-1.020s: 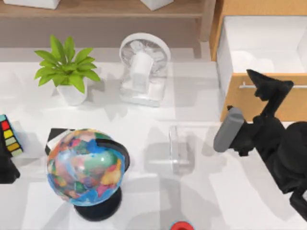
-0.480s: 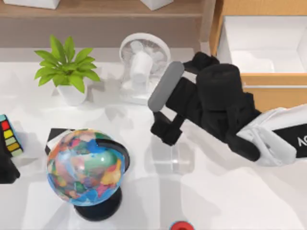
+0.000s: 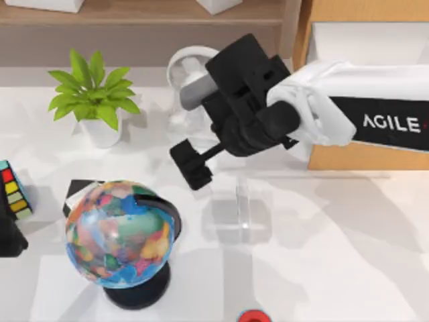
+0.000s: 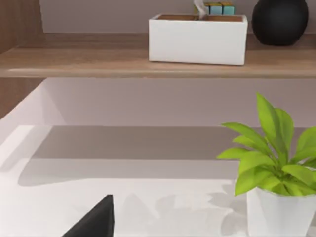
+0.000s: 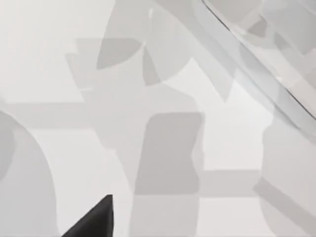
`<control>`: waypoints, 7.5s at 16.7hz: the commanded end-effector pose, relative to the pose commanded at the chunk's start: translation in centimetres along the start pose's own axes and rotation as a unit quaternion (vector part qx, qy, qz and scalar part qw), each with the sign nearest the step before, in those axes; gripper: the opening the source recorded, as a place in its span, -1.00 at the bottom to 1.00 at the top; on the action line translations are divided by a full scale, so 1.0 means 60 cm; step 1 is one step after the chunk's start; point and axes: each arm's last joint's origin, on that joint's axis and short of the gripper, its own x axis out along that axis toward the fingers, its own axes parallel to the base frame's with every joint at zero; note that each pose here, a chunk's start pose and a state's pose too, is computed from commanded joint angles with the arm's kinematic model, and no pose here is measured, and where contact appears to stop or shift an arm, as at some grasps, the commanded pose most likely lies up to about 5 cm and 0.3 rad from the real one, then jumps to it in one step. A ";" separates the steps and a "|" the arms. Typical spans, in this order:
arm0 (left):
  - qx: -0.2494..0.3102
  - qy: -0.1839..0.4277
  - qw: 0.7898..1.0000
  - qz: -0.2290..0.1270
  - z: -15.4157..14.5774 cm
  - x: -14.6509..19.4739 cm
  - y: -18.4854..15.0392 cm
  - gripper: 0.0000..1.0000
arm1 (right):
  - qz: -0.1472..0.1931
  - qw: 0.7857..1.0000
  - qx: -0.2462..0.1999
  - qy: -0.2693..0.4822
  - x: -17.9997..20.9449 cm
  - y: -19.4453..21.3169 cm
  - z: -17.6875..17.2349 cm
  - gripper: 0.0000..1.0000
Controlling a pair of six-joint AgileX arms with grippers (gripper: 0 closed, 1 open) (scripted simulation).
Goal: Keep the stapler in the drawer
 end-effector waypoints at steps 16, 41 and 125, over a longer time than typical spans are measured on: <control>0.000 0.000 1.000 0.000 0.000 0.000 0.000 1.00 | -0.085 0.911 0.295 0.275 -0.034 0.005 0.037 1.00; 0.000 0.000 1.000 0.000 0.000 0.000 0.000 1.00 | -0.086 0.911 0.295 0.275 0.063 0.006 -0.027 -0.51; 0.000 0.000 1.000 0.000 0.000 0.000 0.000 1.00 | -0.102 0.902 0.318 0.274 -0.005 -0.432 -0.025 1.00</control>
